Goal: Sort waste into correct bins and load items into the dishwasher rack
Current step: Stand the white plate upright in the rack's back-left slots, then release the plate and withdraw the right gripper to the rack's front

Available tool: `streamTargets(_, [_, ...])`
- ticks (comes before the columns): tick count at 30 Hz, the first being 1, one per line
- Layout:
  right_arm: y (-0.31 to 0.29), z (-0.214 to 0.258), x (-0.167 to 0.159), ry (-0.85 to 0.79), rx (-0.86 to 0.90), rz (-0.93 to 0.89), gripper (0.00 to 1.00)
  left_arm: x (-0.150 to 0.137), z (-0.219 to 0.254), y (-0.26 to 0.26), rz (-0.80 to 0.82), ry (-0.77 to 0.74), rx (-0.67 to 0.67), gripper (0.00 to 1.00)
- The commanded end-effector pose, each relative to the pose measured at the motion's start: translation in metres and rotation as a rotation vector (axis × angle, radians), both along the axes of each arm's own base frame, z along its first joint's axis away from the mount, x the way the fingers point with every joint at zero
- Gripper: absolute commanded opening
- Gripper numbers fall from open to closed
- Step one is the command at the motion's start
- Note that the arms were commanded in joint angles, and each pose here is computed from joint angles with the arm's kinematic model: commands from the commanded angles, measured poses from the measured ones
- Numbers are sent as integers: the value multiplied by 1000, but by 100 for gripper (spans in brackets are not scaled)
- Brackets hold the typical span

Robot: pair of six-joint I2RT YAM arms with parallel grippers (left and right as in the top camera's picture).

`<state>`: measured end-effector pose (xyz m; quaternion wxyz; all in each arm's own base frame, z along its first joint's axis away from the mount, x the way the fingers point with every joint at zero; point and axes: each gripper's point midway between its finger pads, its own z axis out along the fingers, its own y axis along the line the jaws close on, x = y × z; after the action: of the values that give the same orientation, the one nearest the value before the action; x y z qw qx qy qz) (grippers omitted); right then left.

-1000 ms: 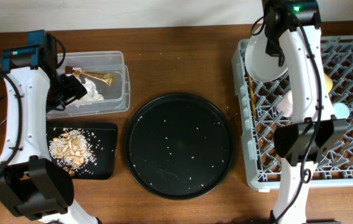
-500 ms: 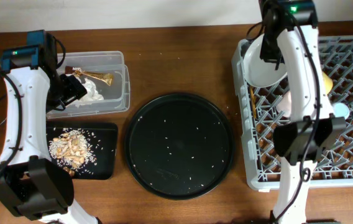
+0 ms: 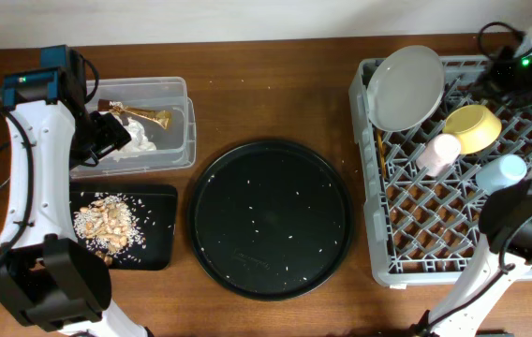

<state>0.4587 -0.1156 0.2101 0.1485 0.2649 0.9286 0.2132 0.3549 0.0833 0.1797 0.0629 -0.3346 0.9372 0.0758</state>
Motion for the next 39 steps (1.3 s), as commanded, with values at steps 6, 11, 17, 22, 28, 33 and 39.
streamTargets(6, [19, -32, 3, 69, 17, 32, 4, -1, 7, 2, 5, -19, 10, 99])
streamTargets(11, [12, -62, 10, 85, -41, 23, 4, -1, 7, 2, 5, -19, 10, 99])
streamTargets(17, [54, -28, 27, -98, 149, 163, 4, -1, 7, 2, 5, -19, 10, 99])
streamTargets(22, [77, 37, 20, -289, 188, 279, 4, -1, 7, 2, 5, -19, 10, 99])
streamTargets(28, [104, 73, 7, -392, 336, 374, 4, -1, 7, 2, 5, -19, 10, 99])
streamTargets(33, [95, 95, -36, -327, 123, 343, 4, -1, 7, 2, 5, -19, 10, 99])
streamTargets(39, [115, 139, -151, -245, -179, 394, 9, -1, 7, 2, 5, -19, 10, 99])
